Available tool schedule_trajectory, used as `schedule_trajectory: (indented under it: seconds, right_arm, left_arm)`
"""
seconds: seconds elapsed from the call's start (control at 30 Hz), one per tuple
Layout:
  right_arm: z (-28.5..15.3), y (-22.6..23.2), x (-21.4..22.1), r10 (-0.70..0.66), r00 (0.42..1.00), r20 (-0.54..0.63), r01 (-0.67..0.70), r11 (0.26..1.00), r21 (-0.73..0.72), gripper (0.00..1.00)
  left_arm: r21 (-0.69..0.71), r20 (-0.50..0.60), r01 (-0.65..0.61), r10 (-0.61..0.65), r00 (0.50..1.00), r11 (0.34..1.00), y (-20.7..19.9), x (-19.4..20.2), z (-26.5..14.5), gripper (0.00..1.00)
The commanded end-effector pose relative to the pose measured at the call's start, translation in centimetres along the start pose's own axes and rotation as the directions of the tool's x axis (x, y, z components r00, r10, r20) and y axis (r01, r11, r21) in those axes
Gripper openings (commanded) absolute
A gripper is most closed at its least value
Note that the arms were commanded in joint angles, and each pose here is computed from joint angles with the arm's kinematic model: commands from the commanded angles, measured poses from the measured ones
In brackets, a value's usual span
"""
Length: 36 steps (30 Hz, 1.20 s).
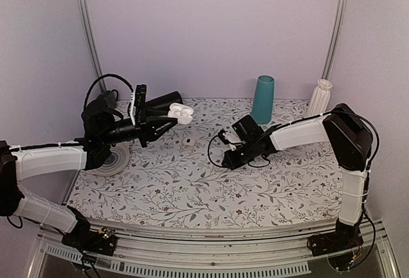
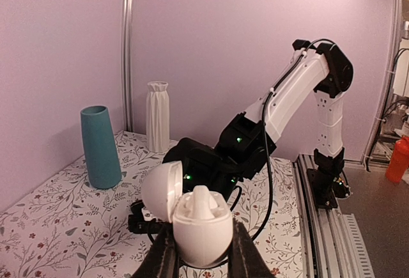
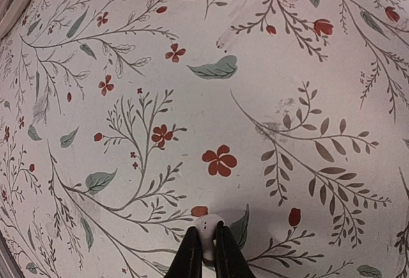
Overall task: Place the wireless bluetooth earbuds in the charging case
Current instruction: Pick up the right earbud from the center of the board.
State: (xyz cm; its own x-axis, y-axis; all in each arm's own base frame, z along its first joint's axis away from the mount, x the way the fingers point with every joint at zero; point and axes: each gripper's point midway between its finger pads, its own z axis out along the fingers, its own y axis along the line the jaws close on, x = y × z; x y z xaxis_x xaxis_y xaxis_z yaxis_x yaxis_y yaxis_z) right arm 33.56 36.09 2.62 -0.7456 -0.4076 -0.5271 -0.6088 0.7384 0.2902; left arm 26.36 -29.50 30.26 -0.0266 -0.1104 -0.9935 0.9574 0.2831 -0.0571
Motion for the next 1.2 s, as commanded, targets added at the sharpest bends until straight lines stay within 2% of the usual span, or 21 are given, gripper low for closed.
schedule_trajectory:
  seconds: [0.0,0.33,0.57,0.8,1.0,1.17]
  right_arm:
    - [0.7,-1.4,1.7,0.005,0.999,-0.044,-0.003,0.999,0.047,0.07]
    - [-1.7,-0.7,-0.8,-0.018,0.999,0.032,0.017,0.999,0.034,0.04]
    - [-5.8,1.2,-3.5,-0.026,0.993,0.117,0.035,0.996,-0.079,0.04]
    - [-10.1,4.9,-5.7,-0.083,0.974,0.212,0.131,0.965,-0.225,0.04]
    - [-14.9,8.2,-7.7,-0.15,0.931,0.333,0.258,0.915,-0.31,0.04]
    - [-17.2,9.8,-7.1,-0.187,0.906,0.38,0.33,0.873,-0.36,0.04]
  left_arm:
    - [-0.006,0.025,-0.033,0.033,0.999,0.999,0.3,-1.3,0.0,0.0]
    - [-0.012,0.016,-0.033,0.033,0.999,0.999,0.6,-1.0,0.1,0.0]
    - [-0.018,0.006,-0.035,0.035,0.999,0.999,0.9,-0.4,0.0,0.0]
    - [-0.011,-0.005,-0.038,0.038,0.999,0.999,1.1,-0.1,-0.2,0.0]
    - [0.017,-0.025,-0.024,0.025,0.999,1.0,1.0,0.6,-0.2,0.0]
    - [0.043,-0.041,-0.013,0.015,0.999,0.999,0.8,1.2,0.0,0.0]
